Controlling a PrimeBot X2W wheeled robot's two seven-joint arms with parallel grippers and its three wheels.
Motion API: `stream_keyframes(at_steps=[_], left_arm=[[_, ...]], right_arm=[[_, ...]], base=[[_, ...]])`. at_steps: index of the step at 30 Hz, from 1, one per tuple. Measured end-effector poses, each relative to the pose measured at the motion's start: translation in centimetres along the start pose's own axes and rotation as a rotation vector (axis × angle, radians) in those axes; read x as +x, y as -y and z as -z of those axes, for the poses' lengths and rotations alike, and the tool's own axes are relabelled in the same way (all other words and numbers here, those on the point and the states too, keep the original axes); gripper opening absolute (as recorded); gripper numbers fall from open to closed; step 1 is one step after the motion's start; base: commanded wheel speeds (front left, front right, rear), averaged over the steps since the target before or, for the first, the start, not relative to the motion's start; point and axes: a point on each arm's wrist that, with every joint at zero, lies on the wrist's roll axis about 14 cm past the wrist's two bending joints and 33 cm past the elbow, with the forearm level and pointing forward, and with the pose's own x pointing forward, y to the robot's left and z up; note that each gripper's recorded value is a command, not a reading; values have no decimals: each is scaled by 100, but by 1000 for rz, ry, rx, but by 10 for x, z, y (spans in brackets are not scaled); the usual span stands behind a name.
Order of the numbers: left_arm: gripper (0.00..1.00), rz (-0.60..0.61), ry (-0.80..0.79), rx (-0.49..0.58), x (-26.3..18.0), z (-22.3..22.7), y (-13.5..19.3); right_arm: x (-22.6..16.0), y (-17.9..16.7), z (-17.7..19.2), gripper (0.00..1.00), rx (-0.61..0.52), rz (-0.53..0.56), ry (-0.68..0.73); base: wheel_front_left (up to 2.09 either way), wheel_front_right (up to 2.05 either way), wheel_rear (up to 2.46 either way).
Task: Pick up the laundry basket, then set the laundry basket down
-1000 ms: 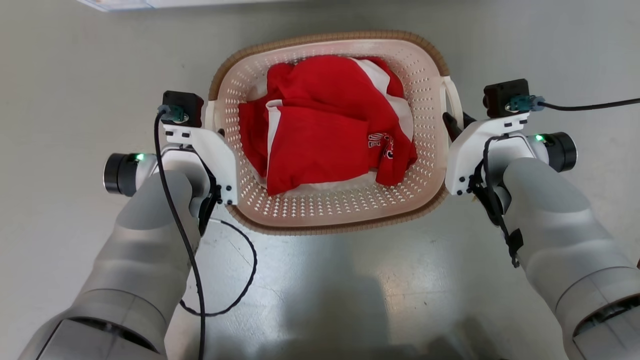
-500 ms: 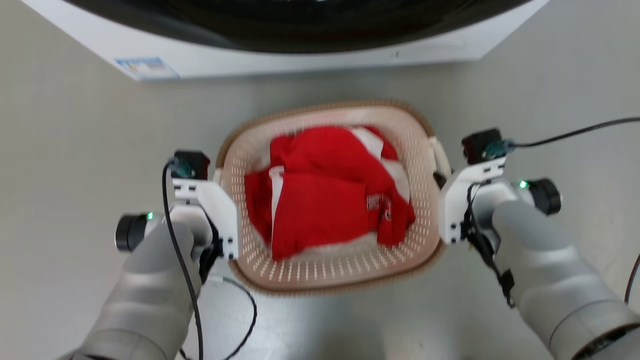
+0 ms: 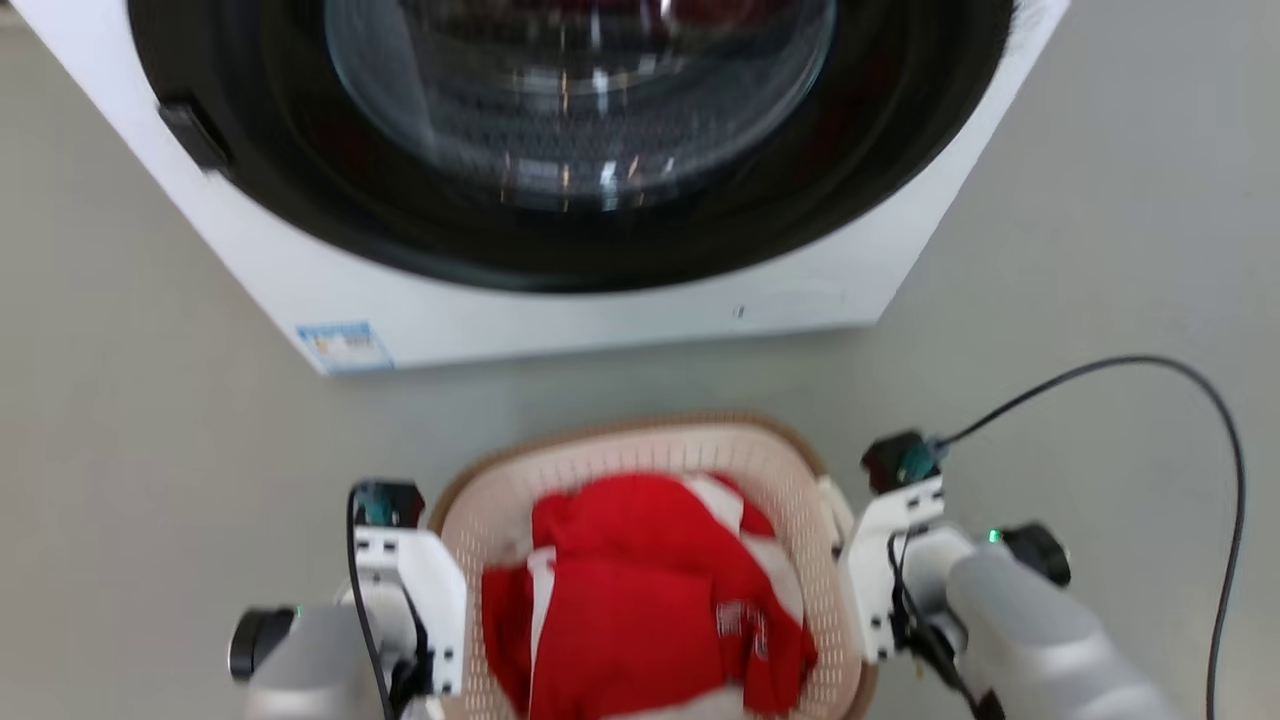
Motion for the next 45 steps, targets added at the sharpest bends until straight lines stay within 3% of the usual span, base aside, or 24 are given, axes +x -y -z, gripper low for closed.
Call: stream_keyframes(at_steps=[17, 45], left_arm=[[0, -13, 10, 91, -55, 29, 16], [0, 6, -11, 144, -56, 37, 30]], right_arm=[[-61, -27, 28, 0, -3, -8, 23], [-68, -25, 54, 0, 82, -11, -14]], base=[[0, 0, 0], [0, 0, 0]])
